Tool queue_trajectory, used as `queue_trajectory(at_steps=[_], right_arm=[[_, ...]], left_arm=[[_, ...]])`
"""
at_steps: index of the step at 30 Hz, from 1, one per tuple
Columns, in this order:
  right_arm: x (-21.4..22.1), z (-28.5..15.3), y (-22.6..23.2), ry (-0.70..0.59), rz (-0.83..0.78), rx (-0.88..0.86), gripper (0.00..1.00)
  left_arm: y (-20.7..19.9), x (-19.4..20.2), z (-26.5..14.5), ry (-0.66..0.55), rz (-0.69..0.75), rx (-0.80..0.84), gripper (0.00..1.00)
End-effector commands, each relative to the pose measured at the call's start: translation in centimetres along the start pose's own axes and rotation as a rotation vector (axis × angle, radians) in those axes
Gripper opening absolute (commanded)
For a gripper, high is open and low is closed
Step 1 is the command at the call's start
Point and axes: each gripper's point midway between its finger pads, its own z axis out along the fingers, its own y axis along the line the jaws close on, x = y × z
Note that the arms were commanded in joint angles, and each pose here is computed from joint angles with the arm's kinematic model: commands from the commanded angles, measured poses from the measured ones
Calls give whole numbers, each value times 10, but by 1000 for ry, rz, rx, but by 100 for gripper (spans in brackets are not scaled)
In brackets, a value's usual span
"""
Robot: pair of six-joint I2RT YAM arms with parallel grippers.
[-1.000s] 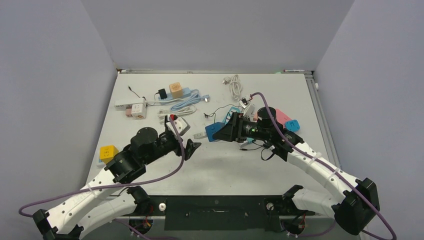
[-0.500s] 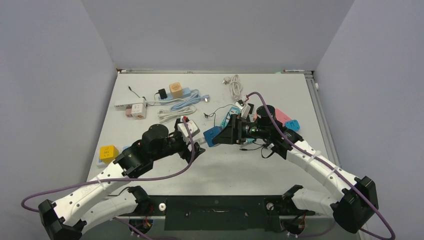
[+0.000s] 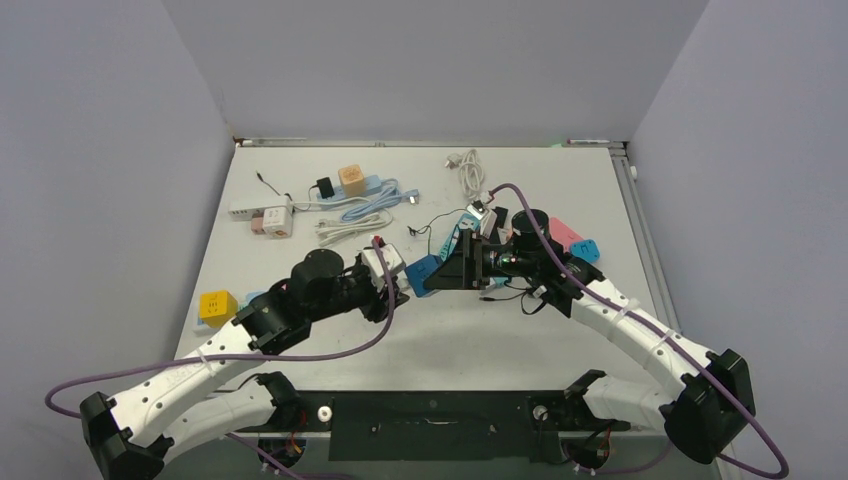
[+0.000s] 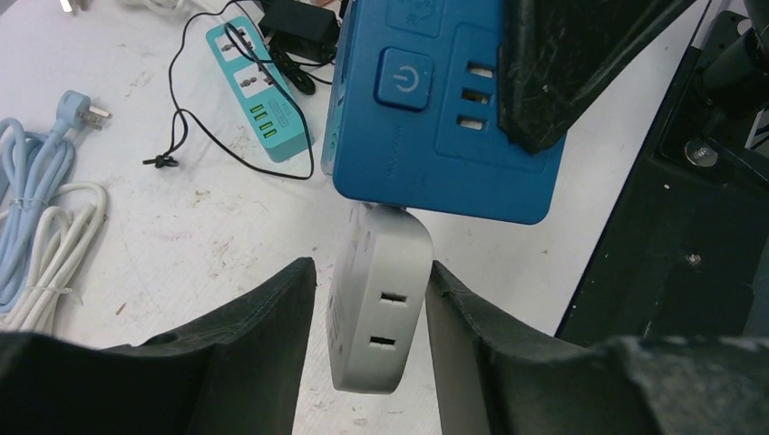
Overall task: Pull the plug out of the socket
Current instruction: Remove the plug from the socket.
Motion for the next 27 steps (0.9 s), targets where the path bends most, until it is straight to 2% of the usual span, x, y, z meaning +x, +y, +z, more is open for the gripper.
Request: queue_trajectory(at_steps=[1, 9, 16, 27], right_arm=[[-15, -1, 20, -38, -75, -75, 5], [-17, 0, 19, -47, -79, -80, 5], [-16, 1, 18, -49, -80, -79, 5], [-15, 5, 5, -46, -41, -41, 5]], left_arm=[[-2, -22, -3, -56, 22, 5, 42], [-6, -19, 0, -40, 24, 17, 25], [-9, -17, 2, -29, 25, 25, 0], [-15, -16, 3, -30, 45, 36, 0]])
